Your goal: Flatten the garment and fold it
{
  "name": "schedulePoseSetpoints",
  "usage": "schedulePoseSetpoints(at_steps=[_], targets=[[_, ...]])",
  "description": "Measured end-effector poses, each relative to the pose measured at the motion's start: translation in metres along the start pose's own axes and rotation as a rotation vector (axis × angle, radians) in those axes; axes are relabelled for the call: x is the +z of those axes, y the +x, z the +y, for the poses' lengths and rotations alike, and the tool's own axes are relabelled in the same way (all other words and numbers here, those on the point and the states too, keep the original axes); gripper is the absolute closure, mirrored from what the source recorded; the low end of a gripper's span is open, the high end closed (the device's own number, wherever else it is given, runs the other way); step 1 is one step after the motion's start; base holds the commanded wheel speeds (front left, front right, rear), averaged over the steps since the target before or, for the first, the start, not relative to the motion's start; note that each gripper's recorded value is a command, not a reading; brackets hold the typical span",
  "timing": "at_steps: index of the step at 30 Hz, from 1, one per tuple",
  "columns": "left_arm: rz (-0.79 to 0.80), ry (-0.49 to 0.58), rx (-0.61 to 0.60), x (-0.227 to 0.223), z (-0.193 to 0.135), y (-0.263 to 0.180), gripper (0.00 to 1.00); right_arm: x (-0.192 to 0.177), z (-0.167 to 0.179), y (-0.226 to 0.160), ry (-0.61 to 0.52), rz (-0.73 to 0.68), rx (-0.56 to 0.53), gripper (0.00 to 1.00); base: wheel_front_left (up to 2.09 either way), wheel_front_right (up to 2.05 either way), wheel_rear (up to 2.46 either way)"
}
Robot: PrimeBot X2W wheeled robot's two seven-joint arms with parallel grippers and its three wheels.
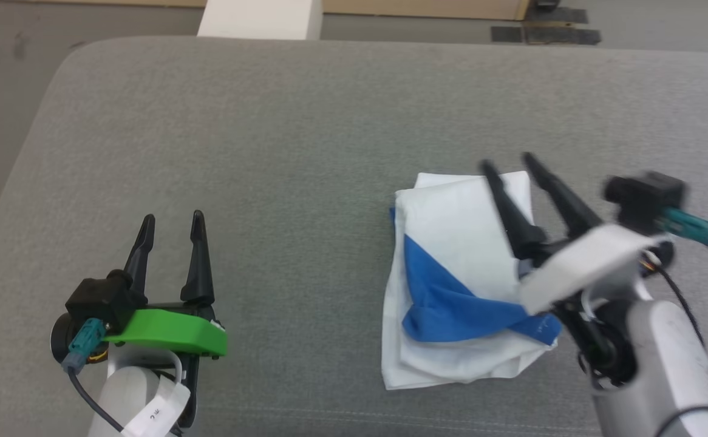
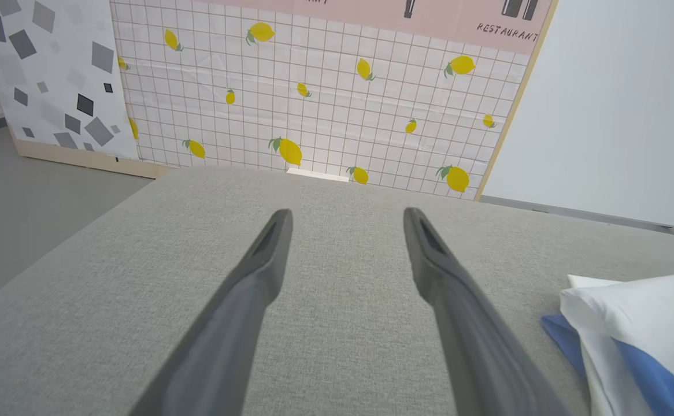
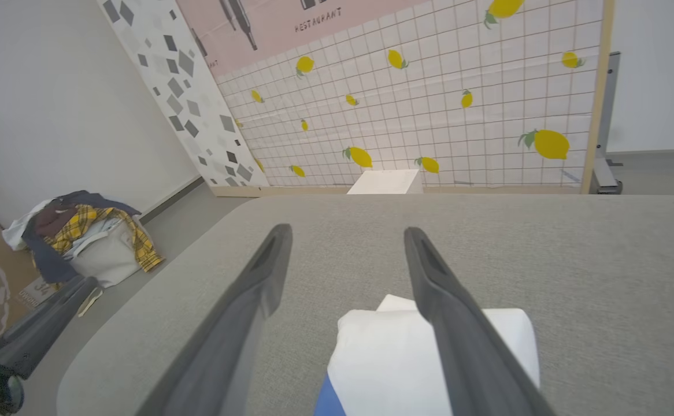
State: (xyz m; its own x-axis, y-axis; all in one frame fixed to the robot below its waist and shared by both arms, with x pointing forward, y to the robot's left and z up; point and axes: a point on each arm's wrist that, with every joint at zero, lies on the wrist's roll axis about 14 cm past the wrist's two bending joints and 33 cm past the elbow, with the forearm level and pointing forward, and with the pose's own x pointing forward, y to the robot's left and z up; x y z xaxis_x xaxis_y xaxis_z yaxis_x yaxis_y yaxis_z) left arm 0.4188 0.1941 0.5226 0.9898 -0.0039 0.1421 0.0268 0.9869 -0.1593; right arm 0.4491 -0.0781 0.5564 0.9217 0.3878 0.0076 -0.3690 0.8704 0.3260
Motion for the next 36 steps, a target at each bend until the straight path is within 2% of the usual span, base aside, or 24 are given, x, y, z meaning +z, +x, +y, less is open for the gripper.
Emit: schedulePoseSetpoints(at_steps=[6, 8, 12, 16, 19, 23, 27, 31, 32, 33, 34, 35, 36], targets=[[-0.016, -0.011, -0.045, 0.004, -0.017, 0.006, 0.0, 0.006, -0.062, -0.04, 0.11, -0.075, -0.197, 0.0, 0.0, 0.0, 0.0], [-0.021, -0.014, -0.055, 0.005, -0.02, 0.007, 0.0, 0.001, -0.079, -0.051, 0.131, -0.066, -0.254, 0.0, 0.0, 0.0, 0.0], [-0.028, -0.017, -0.069, 0.007, -0.026, 0.009, 0.0, -0.026, -0.102, -0.065, 0.261, 0.0, -0.328, 0.0, 0.0, 0.0, 0.0], [-0.024, -0.016, -0.072, 0.006, -0.026, 0.01, 0.0, -0.074, -0.105, -0.071, 0.437, 0.154, -0.351, 0.0, 0.0, 0.0, 0.0], [-0.016, -0.016, -0.07, 0.002, -0.026, 0.01, 0.0, -0.103, -0.102, -0.071, 0.51, 0.27, -0.355, 0.0, 0.0, 0.0, 0.0], [-0.007, -0.014, -0.062, -0.001, -0.022, 0.009, 0.0, -0.122, -0.094, -0.058, 0.588, 0.364, -0.327, 0.0, 0.0, 0.0, 0.0], [0.0, -0.01, -0.05, -0.003, -0.018, 0.007, 0.0, -0.141, -0.085, -0.051, 0.617, 0.467, -0.309, 0.0, 0.0, 0.0, 0.0], [0.005, -0.006, -0.035, -0.004, -0.012, 0.005, 0.0, -0.157, -0.076, -0.045, 0.594, 0.563, -0.288, 0.0, 0.0, 0.0, 0.0], [0.006, -0.005, -0.032, -0.004, -0.011, 0.004, 0.0, -0.158, -0.076, -0.043, 0.571, 0.584, -0.284, 0.1, 0.0, 0.0, 0.0], [0.006, -0.004, -0.028, -0.004, -0.01, 0.003, 0.0, -0.159, -0.075, -0.042, 0.547, 0.6, -0.279, 0.61, 0.0, 0.0, 0.0], [0.006, -0.003, -0.025, -0.003, -0.009, 0.003, 0.0, -0.16, -0.074, -0.04, 0.529, 0.608, -0.274, 0.84, 0.0, 0.0, 0.0], [0.005, -0.003, -0.023, -0.003, -0.008, 0.002, 0.0, -0.16, -0.073, -0.039, 0.501, 0.619, -0.269, 1.0, 0.0, 0.0, 0.0], [0.005, -0.002, -0.02, -0.003, -0.007, 0.002, 0.0, -0.161, -0.073, -0.039, 0.47, 0.628, -0.265, 1.0, 0.0, 0.0, 0.0]])
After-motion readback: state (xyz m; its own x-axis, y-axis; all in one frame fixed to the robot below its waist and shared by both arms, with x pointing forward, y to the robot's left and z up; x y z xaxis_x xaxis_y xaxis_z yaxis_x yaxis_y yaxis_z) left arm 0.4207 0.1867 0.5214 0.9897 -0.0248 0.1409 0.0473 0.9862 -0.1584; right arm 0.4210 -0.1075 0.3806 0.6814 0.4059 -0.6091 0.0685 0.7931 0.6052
